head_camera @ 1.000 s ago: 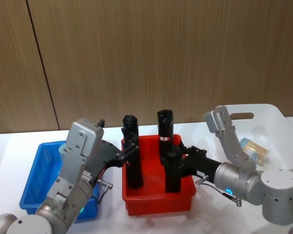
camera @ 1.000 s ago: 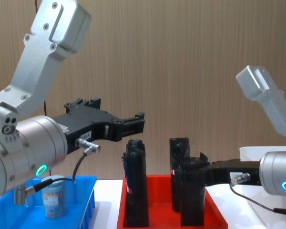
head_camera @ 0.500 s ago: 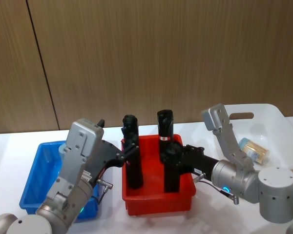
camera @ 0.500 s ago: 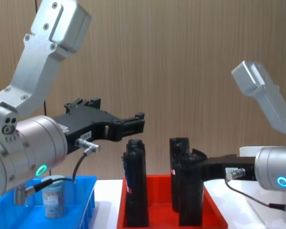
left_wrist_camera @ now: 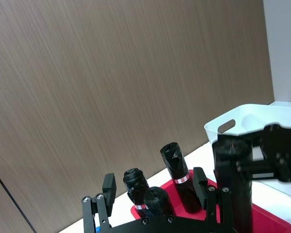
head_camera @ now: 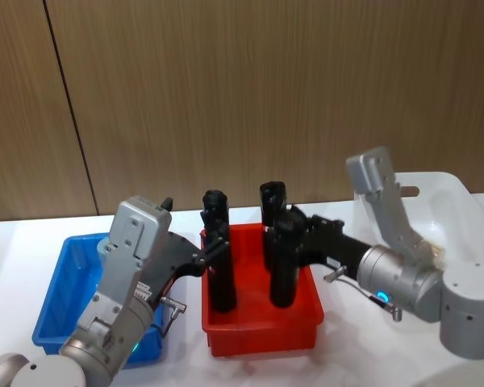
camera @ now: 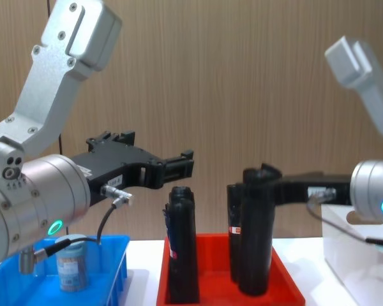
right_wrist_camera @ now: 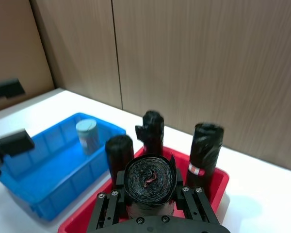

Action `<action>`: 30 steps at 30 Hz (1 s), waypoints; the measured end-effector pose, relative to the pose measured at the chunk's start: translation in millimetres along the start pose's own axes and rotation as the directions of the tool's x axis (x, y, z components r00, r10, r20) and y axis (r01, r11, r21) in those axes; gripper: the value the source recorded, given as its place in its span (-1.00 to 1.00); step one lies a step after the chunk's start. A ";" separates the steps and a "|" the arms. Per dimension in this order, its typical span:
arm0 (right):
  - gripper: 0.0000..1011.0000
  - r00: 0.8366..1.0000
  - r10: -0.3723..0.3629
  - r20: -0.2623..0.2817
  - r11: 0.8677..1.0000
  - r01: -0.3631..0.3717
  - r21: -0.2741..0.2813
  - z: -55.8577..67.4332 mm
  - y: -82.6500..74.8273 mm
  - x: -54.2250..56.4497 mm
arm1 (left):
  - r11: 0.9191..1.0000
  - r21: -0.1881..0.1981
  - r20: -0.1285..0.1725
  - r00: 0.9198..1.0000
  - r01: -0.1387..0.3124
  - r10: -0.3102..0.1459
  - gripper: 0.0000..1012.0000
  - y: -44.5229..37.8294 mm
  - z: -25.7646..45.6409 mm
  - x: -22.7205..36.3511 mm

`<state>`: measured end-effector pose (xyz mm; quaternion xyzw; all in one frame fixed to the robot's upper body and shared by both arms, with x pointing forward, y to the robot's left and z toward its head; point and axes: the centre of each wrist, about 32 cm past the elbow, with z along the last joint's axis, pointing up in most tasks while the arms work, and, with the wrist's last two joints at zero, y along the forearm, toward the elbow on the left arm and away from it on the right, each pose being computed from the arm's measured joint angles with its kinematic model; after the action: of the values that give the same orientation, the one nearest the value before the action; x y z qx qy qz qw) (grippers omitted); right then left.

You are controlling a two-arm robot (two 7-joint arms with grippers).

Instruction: Pick the cotton swabs from the blue box and place them into the white box.

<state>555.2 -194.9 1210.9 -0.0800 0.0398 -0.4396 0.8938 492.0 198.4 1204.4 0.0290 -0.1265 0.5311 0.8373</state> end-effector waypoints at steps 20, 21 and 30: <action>0.06 0.985 -0.170 0.038 0.975 0.163 0.152 48.6 -32.8 35.1 | 1.000 0.000 0.000 1.000 0.000 0.000 0.98 0.0 0.0 0.0; 0.06 0.983 -0.178 0.041 0.973 0.170 0.155 49.8 -33.8 36.9 | 1.000 0.000 0.000 1.000 0.000 0.000 0.98 0.0 0.0 0.0; 0.05 0.958 -0.279 0.065 0.950 0.266 0.167 55.4 -42.7 62.7 | 1.000 0.000 0.000 1.000 0.000 0.000 0.98 0.0 0.0 0.0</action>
<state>568.0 -264.2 1272.9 -0.0335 -0.0455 -0.5567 0.8288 492.0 198.4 1204.4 0.0289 -0.1264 0.5311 0.8374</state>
